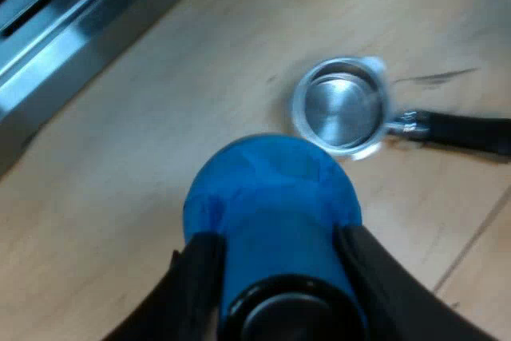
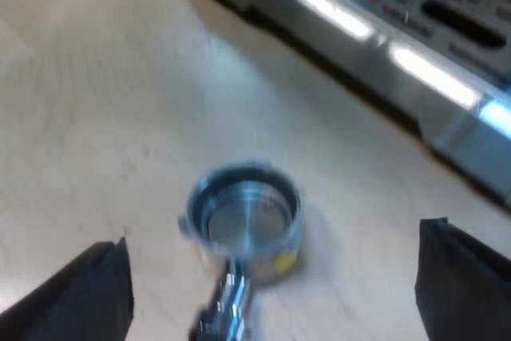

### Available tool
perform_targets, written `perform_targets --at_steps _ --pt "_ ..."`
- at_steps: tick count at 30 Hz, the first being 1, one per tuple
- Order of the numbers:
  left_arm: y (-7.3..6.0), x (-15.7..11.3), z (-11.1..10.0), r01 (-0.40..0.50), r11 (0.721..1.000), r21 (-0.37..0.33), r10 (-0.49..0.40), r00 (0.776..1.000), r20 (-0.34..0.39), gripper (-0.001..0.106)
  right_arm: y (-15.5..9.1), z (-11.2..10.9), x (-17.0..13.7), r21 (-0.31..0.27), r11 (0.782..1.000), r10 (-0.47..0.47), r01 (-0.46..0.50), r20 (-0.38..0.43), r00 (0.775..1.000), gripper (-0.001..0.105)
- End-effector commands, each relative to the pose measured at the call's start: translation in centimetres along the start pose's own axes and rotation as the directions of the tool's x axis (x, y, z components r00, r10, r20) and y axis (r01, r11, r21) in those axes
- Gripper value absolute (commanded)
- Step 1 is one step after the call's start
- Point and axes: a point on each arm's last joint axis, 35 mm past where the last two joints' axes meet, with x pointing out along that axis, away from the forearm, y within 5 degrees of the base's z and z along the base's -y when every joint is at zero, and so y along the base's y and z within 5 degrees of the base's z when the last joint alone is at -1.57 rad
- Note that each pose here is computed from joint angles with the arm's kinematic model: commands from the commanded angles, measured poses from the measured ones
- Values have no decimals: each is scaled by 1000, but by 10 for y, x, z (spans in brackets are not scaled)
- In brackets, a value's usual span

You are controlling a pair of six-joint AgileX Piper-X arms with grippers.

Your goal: Grind coffee beans and then tamp

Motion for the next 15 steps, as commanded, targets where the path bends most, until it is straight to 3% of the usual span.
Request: perform_targets --at_steps 1,10,15 --pt "-8 -6 6 22 1000 -4 -21 999 38 0 2 -8 0 -16 1000 -5 5 -5 1000 74" --pt "-16 -14 13 42 999 -1 -42 998 56 0 9 -31 2 -61 998 3 -2 23 1000 74" --pt "-21 -7 33 40 999 -9 -39 999 21 0 15 -41 4 -65 996 65 -62 47 997 74"
